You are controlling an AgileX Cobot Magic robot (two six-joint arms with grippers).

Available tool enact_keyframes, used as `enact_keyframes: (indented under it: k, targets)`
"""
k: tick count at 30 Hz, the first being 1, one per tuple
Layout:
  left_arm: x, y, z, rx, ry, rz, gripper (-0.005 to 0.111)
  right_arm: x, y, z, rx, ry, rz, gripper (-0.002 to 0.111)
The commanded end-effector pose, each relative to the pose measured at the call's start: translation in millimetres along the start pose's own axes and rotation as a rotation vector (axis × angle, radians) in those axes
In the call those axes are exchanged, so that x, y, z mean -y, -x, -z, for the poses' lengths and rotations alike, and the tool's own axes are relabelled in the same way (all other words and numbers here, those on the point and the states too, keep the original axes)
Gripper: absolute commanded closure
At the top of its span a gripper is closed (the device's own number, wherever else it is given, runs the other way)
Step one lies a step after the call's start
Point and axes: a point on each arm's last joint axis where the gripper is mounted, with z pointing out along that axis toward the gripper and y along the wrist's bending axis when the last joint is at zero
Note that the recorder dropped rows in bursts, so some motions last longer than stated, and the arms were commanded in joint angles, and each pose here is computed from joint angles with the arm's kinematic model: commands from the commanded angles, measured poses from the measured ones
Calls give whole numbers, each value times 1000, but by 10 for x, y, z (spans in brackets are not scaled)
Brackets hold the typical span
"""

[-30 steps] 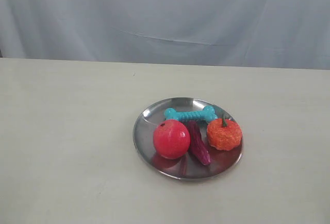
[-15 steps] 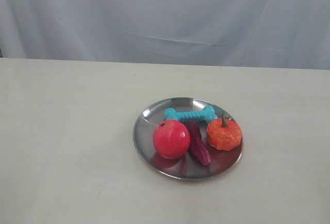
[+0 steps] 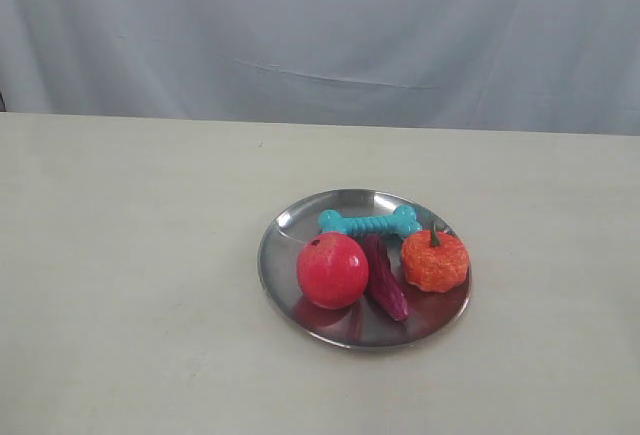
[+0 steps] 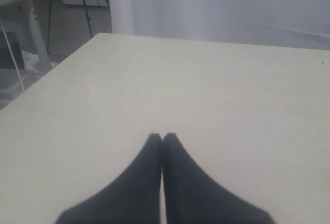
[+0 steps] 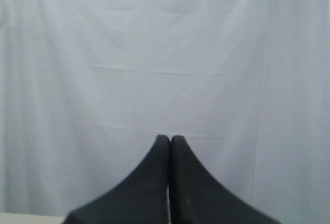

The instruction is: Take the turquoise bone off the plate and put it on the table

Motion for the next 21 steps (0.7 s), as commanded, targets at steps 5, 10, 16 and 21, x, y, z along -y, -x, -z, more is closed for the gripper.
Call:
enact_keyframes:
  k: [5, 10, 16, 21]
  targets:
    - [-1, -3, -2, 4, 2, 6, 107, -6, 38, 6, 49, 7, 9, 109]
    - [-1, -3, -2, 4, 2, 6, 107, -6, 67, 8, 81, 10, -69, 109]
    - [-1, -3, -2, 4, 2, 6, 107, -12, 108, 12, 121, 43, -459, 109]
    - [-1, -3, -2, 4, 2, 6, 107, -30, 368, -69, -2, 0, -517, 109]
